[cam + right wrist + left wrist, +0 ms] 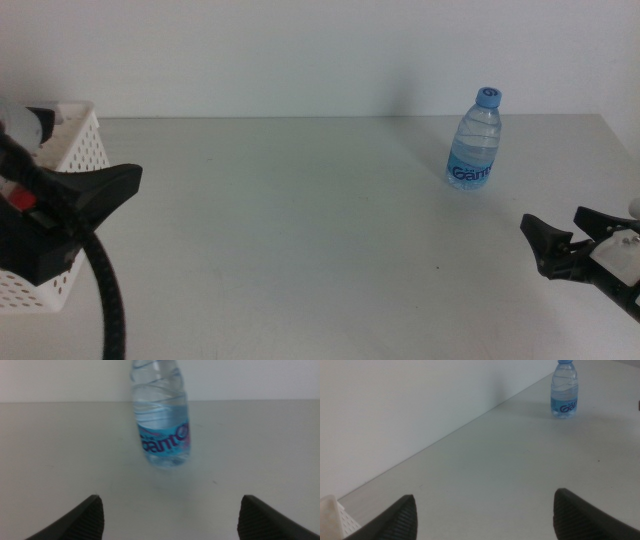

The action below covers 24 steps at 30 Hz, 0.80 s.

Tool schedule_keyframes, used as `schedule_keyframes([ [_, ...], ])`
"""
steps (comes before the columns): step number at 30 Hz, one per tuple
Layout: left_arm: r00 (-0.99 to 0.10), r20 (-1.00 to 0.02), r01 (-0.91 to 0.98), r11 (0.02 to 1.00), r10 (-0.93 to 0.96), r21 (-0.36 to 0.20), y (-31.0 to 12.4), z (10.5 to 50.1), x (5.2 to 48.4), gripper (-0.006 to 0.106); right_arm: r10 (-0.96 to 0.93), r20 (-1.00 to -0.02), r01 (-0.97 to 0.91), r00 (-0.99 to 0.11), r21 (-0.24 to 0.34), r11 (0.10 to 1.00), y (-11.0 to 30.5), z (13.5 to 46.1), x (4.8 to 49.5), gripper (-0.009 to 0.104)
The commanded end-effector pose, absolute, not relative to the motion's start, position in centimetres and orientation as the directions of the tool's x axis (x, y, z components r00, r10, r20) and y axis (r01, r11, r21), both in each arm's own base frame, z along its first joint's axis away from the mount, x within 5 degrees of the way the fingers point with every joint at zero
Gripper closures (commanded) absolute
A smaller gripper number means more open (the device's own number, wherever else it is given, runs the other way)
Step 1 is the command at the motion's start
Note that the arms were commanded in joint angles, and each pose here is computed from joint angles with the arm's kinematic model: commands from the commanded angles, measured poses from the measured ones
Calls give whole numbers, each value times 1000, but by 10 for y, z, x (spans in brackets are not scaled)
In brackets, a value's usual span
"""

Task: Use arms to grab the bottles and put them into the dustbin to the left of the table.

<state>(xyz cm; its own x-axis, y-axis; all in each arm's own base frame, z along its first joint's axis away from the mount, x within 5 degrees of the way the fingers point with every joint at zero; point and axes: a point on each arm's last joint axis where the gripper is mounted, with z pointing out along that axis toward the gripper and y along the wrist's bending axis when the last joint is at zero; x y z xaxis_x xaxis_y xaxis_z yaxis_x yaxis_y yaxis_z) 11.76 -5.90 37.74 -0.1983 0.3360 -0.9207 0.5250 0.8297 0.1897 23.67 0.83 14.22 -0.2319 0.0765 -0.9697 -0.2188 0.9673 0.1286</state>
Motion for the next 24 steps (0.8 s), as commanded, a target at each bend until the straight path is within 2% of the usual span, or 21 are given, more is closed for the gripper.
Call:
schedule_keyframes([
  [1,-127,-953,505,845,277,178,-59,393,118,8,108,-994,-335,7,100,937,16,171,250,2],
  [12,-127,-953,505,845,277,178,-59,393,118,8,129,-984,-429,120,66,901,25,195,322,4],
  [20,-127,-953,505,845,277,178,-59,393,118,8,48,-997,-417,68,15,909,38,193,374,6],
  [24,-126,-953,505,845,276,178,-59,393,118,8,36,-999,-349,31,23,937,34,189,395,6],
])
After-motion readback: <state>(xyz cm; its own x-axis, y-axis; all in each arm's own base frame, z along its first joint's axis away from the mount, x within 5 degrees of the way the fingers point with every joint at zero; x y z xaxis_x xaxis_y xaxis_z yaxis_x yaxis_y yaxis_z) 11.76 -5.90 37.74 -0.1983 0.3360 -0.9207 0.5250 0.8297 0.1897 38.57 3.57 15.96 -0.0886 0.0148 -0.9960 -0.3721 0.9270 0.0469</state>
